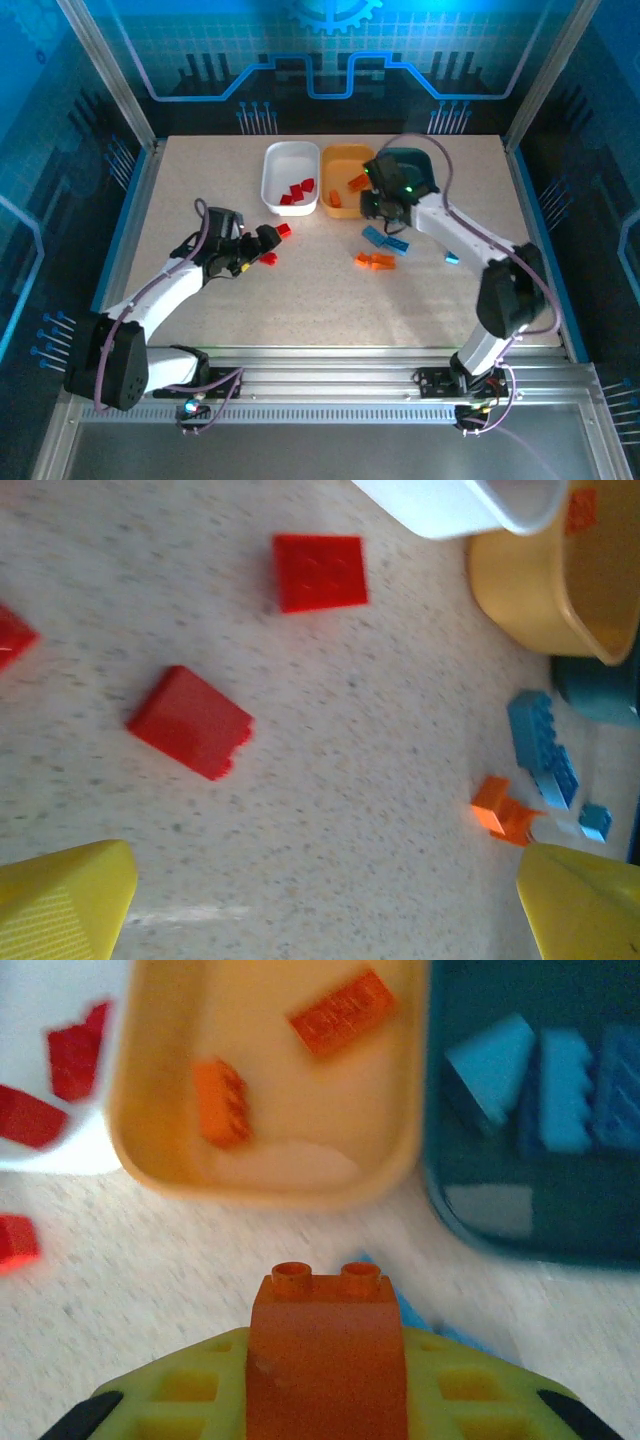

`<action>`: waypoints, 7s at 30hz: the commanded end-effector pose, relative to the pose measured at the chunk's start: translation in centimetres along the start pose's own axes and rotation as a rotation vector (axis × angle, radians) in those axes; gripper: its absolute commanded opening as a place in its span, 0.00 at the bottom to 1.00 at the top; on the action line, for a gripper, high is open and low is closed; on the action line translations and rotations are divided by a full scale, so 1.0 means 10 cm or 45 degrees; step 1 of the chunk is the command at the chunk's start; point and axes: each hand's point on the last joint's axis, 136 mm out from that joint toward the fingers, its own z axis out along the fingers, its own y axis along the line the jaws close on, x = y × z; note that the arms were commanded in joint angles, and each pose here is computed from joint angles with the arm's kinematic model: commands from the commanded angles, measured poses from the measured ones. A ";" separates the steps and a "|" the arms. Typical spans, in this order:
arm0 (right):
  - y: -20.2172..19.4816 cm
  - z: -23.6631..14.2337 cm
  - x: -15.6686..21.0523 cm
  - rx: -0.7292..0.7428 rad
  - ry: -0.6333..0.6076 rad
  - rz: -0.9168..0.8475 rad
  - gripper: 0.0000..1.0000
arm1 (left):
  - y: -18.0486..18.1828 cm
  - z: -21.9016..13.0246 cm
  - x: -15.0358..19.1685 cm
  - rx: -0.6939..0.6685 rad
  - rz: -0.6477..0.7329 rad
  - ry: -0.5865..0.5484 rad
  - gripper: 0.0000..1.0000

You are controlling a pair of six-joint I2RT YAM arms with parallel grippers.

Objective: Sort the legos into containers by color

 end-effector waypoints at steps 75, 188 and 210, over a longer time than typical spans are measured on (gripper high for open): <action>-0.18 -0.55 0.93 -0.064 -0.042 -0.148 0.63 | 0.81 0.68 -0.33 -0.599 0.246 0.134 0.70; -0.76 0.58 1.59 0.275 0.414 -0.133 0.00 | -0.13 0.25 0.40 0.059 0.176 0.152 0.99; -0.86 -0.53 2.15 0.198 0.483 0.035 0.66 | -0.28 0.47 0.62 0.101 0.227 0.226 0.99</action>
